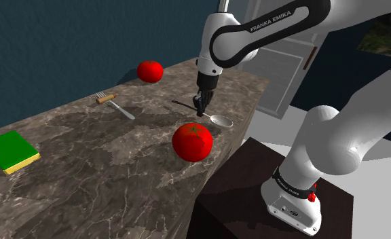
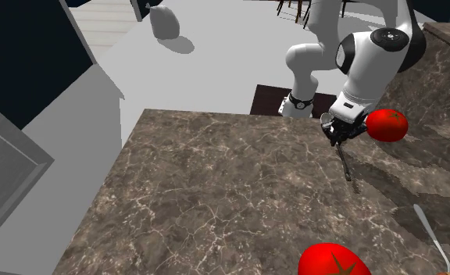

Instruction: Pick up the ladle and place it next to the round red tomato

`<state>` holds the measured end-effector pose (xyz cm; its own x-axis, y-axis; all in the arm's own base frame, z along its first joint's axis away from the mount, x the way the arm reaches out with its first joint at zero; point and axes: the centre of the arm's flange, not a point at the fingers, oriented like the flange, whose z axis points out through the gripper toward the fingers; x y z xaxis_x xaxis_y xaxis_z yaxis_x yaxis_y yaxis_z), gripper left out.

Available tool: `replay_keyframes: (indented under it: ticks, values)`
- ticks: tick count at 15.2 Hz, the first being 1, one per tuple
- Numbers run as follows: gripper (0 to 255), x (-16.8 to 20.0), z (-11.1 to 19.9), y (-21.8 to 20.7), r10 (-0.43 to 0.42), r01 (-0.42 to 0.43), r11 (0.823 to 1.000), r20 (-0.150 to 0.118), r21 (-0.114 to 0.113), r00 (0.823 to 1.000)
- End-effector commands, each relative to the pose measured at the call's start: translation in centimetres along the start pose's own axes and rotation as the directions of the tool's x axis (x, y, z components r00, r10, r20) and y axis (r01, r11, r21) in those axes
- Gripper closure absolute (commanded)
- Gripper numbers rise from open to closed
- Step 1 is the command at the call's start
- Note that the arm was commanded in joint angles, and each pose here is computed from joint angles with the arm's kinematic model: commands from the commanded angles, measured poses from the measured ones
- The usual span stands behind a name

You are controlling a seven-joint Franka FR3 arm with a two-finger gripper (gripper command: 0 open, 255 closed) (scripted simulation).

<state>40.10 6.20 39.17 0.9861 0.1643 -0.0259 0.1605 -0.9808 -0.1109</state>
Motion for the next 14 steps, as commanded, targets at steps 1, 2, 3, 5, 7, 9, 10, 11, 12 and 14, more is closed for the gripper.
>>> replay_keyframes:
  ticks: [1,2,3,5,7,9,10,11,12,14]
  values:
    - [255,0.0,0.0,0.0,0.0,0.0,1.0,0.0,0.0,1.0]
    - [255,0.0,0.0,0.0,0.0,0.0,1.0,0.0,0.0,1.0]
    - [255,0.0,0.0,0.0,0.0,0.0,1.0,0.0,0.0,1.0]
    - [0,0.0,0.0,0.0,0.0,0.0,1.0,0.0,0.0,1.0]
    - [0,0.0,0.0,0.0,0.0,0.0,1.0,0.0,0.0,1.0]
    - [0,0.0,0.0,0.0,0.0,0.0,1.0,0.0,0.0,1.0]
    - [0,0.0,-1.3,0.0,0.0,0.0,1.0,0.0,0.0,1.0]
    - [0,0.0,-2.6,0.0,0.0,0.0,1.0,0.0,0.0,1.0]
    - [0,0.0,-3.9,0.0,0.0,0.0,1.0,0.0,0.0,1.0]
    - [0,0.0,-5.0,0.0,0.0,0.0,1.0,0.0,0.0,1.0]
